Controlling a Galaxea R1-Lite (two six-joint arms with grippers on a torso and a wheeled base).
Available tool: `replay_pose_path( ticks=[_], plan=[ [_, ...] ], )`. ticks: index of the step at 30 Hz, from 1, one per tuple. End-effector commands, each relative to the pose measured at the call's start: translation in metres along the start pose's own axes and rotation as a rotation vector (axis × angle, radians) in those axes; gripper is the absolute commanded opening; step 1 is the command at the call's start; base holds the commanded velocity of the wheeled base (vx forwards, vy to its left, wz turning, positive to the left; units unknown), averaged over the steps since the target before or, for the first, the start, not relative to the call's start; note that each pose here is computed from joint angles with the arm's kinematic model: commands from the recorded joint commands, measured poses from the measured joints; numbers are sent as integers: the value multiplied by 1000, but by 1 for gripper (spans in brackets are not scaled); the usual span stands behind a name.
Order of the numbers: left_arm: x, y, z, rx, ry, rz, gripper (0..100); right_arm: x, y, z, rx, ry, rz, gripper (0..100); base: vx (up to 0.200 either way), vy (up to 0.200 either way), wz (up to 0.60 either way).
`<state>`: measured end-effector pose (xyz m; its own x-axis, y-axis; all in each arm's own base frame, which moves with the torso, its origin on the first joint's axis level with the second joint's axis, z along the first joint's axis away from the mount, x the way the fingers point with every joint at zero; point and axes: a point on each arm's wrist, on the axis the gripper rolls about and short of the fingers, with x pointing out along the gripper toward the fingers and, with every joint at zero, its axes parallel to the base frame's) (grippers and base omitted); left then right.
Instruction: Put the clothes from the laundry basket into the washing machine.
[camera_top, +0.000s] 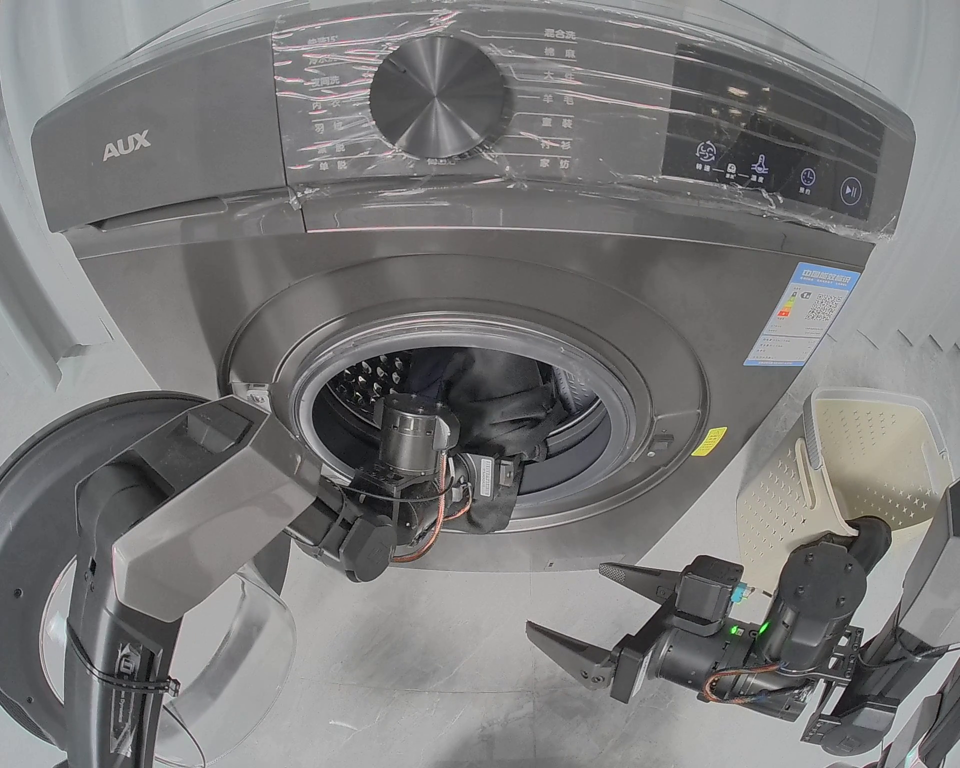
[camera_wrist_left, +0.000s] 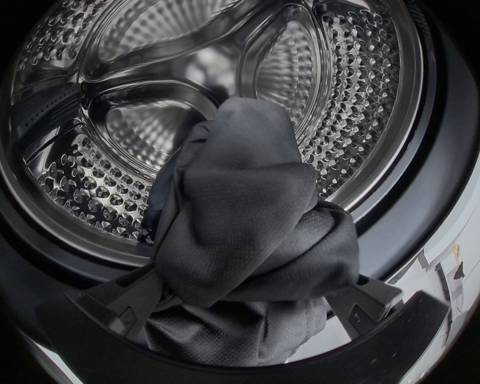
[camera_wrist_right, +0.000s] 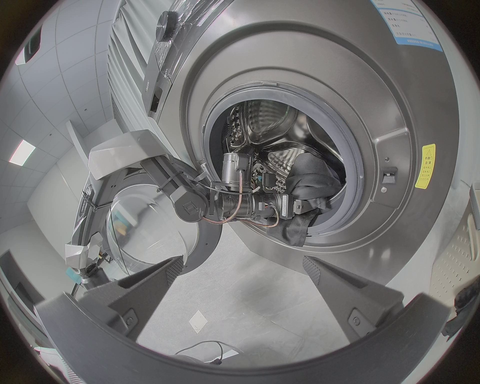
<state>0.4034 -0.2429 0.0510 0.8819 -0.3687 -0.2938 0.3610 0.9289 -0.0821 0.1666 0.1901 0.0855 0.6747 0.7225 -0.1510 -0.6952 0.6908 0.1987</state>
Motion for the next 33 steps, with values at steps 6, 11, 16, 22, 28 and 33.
replay_pose_path(
  ticks=[6,11,16,22,28,33],
  plan=[
    [-3,6,-9,30,59,26,100,1,1,0,0,1,-6,100,0,0,0],
    [-1,6,-6,27,44,26,0,1,1,0,0,1,-6,100,0,0,0],
    [10,3,16,-19,-82,13,0,1,2,0,1,0,-2,100,0,0,0],
    [26,7,33,-67,-224,24,0,1,2,0,1,-2,-2,100,0,0,0],
    [47,16,44,-96,-371,52,0,1,2,-2,1,4,-3,100,0,0,0],
    [59,23,56,-115,-475,70,0,2,1,-2,1,6,-4,100,0,0,0]
  ],
)
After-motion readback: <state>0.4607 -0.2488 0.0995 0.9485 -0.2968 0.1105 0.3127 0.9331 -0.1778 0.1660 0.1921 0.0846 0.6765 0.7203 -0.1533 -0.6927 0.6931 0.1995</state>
